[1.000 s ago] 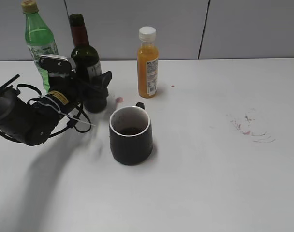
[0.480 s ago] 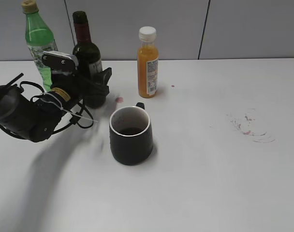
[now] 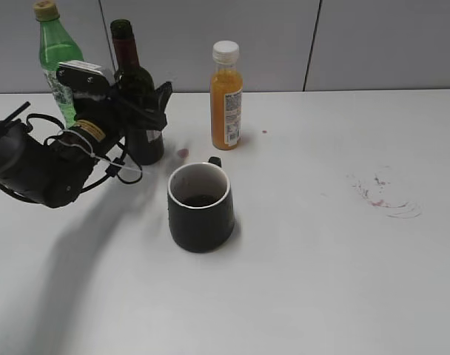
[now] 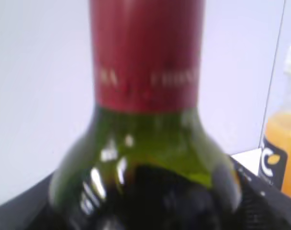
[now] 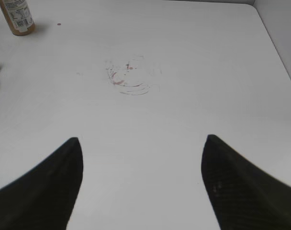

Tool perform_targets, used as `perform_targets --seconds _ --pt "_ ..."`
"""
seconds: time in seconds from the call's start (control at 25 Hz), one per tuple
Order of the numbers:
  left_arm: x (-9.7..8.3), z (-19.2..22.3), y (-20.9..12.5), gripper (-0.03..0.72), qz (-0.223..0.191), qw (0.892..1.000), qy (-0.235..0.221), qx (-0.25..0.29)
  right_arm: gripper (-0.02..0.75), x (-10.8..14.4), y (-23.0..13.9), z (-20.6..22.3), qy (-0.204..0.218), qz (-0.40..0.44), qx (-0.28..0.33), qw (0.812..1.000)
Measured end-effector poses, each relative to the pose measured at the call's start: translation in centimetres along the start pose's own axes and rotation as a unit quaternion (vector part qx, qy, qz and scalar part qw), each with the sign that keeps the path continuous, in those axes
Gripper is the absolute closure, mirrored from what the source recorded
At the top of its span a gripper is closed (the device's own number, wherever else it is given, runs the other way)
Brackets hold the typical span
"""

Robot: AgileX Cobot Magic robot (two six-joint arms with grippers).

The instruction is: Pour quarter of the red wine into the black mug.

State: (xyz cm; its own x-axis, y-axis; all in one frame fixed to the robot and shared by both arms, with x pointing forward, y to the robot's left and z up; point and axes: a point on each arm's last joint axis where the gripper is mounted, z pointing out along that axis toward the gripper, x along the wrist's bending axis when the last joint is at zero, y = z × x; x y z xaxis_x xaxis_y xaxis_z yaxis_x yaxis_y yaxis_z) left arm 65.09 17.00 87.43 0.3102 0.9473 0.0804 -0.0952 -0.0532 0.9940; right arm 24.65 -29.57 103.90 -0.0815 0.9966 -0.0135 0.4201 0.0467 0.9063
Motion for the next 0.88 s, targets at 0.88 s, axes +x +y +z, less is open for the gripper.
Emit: perform_targets --seconds 0.88 --pt "1.8 -4.7 21.2 0.096 0.008 0.999 0.004 0.051 0.153 0.0 0.0 0.0 0.0 0.0 0.0 1.0"
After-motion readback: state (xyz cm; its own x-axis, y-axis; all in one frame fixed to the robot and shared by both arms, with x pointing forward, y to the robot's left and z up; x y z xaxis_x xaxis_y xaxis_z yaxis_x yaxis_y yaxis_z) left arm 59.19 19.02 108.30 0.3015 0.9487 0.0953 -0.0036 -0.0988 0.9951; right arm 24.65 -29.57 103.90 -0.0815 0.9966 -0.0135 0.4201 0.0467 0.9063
